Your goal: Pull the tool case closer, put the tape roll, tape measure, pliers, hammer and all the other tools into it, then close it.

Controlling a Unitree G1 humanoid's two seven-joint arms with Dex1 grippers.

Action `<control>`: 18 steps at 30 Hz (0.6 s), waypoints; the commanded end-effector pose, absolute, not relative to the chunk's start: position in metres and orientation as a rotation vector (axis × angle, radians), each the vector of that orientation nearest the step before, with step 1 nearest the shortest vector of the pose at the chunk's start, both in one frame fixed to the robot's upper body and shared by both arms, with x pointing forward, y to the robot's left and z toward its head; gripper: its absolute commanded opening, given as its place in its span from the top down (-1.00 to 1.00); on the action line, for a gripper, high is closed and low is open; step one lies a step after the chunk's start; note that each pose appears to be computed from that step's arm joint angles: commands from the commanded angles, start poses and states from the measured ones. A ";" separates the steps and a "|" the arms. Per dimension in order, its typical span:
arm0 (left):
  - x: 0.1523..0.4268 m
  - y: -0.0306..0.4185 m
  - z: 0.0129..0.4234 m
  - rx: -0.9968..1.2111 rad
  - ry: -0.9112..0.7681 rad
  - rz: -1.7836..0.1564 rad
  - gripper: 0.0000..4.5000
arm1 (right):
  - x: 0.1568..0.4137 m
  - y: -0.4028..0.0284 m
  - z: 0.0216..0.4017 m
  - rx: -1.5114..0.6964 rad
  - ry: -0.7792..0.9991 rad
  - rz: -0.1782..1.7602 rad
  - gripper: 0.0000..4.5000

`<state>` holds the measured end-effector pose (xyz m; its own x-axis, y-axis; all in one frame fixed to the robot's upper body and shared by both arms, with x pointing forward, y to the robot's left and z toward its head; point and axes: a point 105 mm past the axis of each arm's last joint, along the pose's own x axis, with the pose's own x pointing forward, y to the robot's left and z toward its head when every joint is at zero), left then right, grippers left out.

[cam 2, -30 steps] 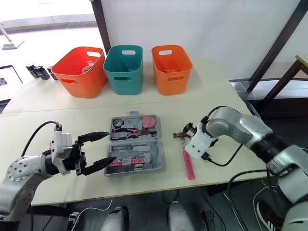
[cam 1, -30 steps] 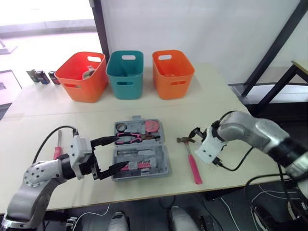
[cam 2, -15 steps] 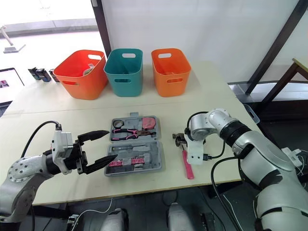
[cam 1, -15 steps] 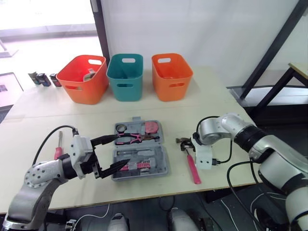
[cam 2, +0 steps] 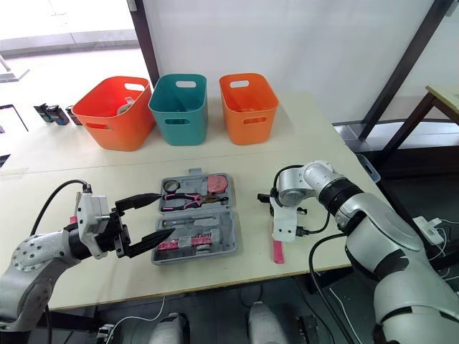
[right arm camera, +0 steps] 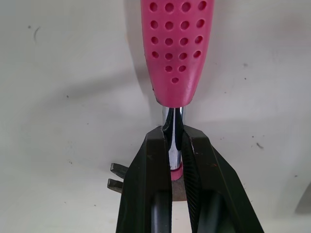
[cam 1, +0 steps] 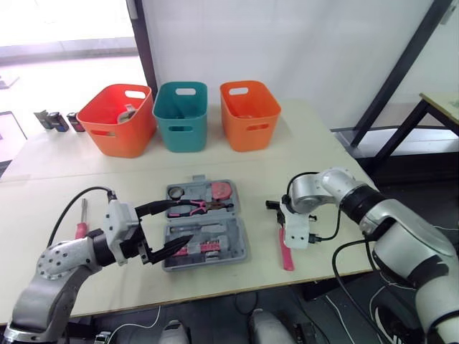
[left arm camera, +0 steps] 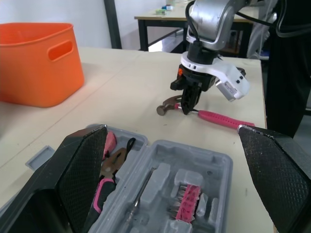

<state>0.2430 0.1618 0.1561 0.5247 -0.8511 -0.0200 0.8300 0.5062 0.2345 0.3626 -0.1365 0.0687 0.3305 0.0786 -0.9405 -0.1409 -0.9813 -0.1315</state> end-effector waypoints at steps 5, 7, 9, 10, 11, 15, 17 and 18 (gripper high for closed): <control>0.241 0.157 0.165 0.242 -0.143 -1.030 -1.00 | 0.351 -0.125 0.140 -1.655 0.298 1.471 0.99; 0.242 0.156 0.164 0.239 -0.142 -1.033 -1.00 | 0.337 -0.126 0.158 -1.312 0.478 1.419 0.99; 0.243 0.155 0.163 0.235 -0.143 -1.041 -1.00 | 0.323 -0.131 0.163 -0.996 0.671 1.358 0.99; 0.243 0.154 0.163 0.234 -0.144 -1.047 -1.00 | 0.331 -0.129 0.166 -0.854 0.709 1.253 0.99; 0.244 0.153 0.164 0.232 -0.146 -1.053 -1.00 | 0.340 -0.128 0.169 -0.733 0.727 1.148 0.99; 0.246 0.151 0.165 0.230 -0.153 -1.066 -1.00 | 0.348 -0.139 0.165 -0.259 0.911 0.839 0.99; 0.248 0.151 0.165 0.233 -0.149 -1.072 -1.00 | 0.352 -0.151 0.155 -0.055 0.985 0.677 0.99; 0.248 0.152 0.165 0.235 -0.148 -1.074 -1.00 | 0.353 -0.158 0.148 -0.002 1.004 0.612 0.99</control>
<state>0.2492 0.1527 0.1596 0.4837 -0.8752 -0.0032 0.8504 0.4691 0.2381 0.3502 -0.1459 0.1427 0.3317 0.5025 -0.7984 -0.5948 0.7683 0.2365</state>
